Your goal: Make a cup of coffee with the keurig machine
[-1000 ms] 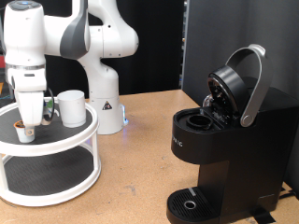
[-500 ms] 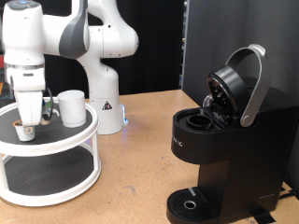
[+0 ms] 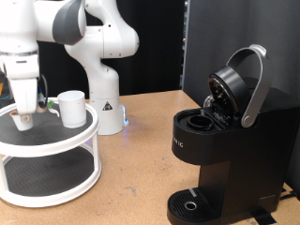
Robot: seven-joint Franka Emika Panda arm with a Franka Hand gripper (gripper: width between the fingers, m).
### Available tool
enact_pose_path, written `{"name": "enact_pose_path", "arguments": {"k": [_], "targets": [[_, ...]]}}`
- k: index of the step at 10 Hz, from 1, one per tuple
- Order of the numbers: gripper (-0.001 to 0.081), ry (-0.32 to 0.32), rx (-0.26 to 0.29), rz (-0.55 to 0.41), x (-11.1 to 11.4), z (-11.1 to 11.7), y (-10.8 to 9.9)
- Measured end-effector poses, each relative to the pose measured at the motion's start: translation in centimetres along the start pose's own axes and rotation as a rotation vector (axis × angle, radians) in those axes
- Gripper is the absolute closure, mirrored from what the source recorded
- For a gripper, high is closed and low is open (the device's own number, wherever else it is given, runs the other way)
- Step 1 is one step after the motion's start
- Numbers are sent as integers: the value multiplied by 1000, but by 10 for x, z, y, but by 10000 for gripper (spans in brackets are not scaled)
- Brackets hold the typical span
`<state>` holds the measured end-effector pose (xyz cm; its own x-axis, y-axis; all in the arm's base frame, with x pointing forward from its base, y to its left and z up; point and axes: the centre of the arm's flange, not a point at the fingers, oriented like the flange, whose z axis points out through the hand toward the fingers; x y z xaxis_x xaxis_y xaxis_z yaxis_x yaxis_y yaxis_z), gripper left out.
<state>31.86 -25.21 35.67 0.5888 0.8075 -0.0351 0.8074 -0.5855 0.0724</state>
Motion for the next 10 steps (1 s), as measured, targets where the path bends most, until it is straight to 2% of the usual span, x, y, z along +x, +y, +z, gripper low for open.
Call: {"name": "enact_pose_path", "arguments": {"k": [4, 6, 8, 10], "targets": [[380, 24, 12, -36, -4, -50, 2], [380, 44, 25, -7, 0, -49, 1], [380, 115, 71, 53, 24, -60, -3], [380, 154, 97, 120, 53, -75, -7]]}}
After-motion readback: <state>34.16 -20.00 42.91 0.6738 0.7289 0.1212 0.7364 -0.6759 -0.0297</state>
